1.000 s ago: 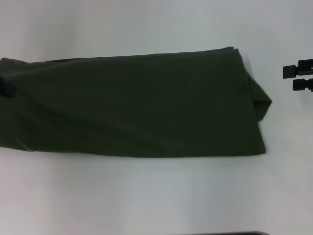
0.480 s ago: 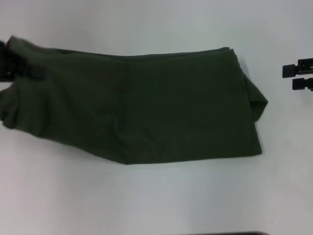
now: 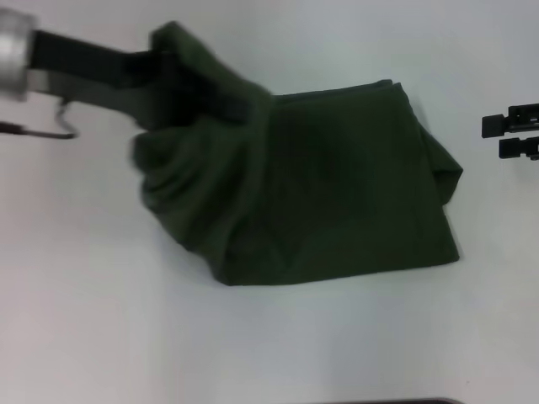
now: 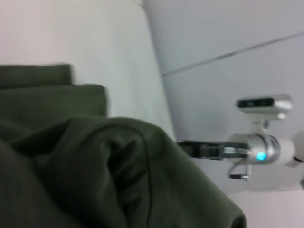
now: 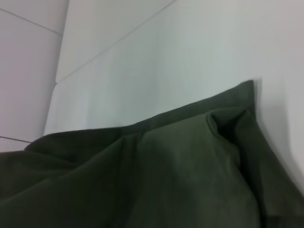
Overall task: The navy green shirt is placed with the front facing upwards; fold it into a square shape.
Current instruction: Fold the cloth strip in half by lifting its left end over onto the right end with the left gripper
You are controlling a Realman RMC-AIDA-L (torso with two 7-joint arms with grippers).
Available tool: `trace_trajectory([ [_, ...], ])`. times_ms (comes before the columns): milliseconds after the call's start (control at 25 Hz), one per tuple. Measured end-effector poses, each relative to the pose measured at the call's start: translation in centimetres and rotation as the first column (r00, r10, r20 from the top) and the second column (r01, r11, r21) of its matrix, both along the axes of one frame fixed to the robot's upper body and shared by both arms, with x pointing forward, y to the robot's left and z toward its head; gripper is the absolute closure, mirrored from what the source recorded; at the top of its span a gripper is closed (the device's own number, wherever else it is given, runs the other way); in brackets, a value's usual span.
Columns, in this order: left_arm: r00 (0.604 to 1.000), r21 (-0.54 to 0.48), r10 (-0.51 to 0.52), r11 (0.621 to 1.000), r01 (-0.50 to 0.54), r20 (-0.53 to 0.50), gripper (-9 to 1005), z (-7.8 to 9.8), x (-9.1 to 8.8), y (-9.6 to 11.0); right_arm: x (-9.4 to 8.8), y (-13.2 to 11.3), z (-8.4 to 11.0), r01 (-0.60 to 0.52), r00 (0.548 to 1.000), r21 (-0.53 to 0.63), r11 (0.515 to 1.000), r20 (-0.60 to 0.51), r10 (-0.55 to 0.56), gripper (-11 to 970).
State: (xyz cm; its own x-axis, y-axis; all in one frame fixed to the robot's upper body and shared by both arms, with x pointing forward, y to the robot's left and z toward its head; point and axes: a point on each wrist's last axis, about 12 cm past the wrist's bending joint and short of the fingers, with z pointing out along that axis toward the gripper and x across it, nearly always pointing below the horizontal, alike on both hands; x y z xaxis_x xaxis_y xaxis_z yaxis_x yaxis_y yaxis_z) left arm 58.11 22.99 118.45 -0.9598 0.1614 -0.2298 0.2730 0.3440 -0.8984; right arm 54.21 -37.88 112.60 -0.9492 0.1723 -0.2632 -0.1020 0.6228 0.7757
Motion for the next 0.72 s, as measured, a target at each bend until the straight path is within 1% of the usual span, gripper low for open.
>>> trace_trajectory([
  [80,1.000,-0.035,-0.022,0.999,0.022,-0.001,886,-0.1,0.2,-2.2,0.0,0.1,-0.1,-0.003,1.000,-0.002,1.000,-0.001,0.003,165],
  [160,0.999,-0.060,-0.032,0.998,0.032,-0.006,885,-0.2,0.4,-3.8,0.0,0.1,-0.1,-0.006,1.000,-0.004,1.000,-0.001,0.006,165],
  [200,0.999,-0.060,-0.032,0.998,0.032,-0.006,884,-0.2,0.4,-3.8,0.0,0.2,-0.1,-0.008,1.000,-0.004,1.000,-0.001,0.008,165],
  [240,0.999,-0.091,-0.050,0.995,0.048,-0.021,883,-0.9,0.4,-6.4,0.0,0.2,-0.1,-0.009,1.000,-0.004,1.000,0.000,0.009,164],
  [280,0.998,-0.097,-0.051,0.994,0.049,-0.027,882,-1.1,0.4,-6.9,0.1,0.2,-0.1,-0.010,1.000,-0.003,1.000,0.000,0.010,164],
  [360,0.998,-0.112,-0.033,0.993,0.027,-0.052,880,-2.3,0.6,-8.7,0.1,0.3,-0.2,-0.011,1.000,0.000,1.000,-0.001,0.011,163],
  [400,0.997,-0.122,-0.012,0.993,0.003,-0.071,880,-3.3,0.7,-9.8,0.1,0.4,-0.3,-0.010,1.000,0.000,1.000,-0.002,0.010,163],
  [480,0.996,-0.136,-0.003,0.991,-0.009,-0.088,878,-4.2,0.6,-10.9,0.2,0.5,-0.4,-0.008,1.000,-0.001,1.000,-0.003,0.008,164],
  [520,0.996,-0.159,-0.013,0.987,-0.001,-0.089,877,-4.8,0.2,-11.9,0.2,0.5,-0.5,-0.007,1.000,-0.002,1.000,-0.002,0.007,164],
  [560,0.996,-0.178,-0.029,0.984,0.014,-0.083,876,-5.0,-0.1,-12.7,0.3,0.5,-0.5,-0.005,1.000,-0.005,1.000,0.000,0.005,164],
  [720,0.994,-0.171,-0.017,0.985,-0.002,-0.111,873,-5.6,-0.3,-13.4,0.6,0.8,-0.6,-0.008,1.000,-0.004,1.000,0.000,0.008,164],
])
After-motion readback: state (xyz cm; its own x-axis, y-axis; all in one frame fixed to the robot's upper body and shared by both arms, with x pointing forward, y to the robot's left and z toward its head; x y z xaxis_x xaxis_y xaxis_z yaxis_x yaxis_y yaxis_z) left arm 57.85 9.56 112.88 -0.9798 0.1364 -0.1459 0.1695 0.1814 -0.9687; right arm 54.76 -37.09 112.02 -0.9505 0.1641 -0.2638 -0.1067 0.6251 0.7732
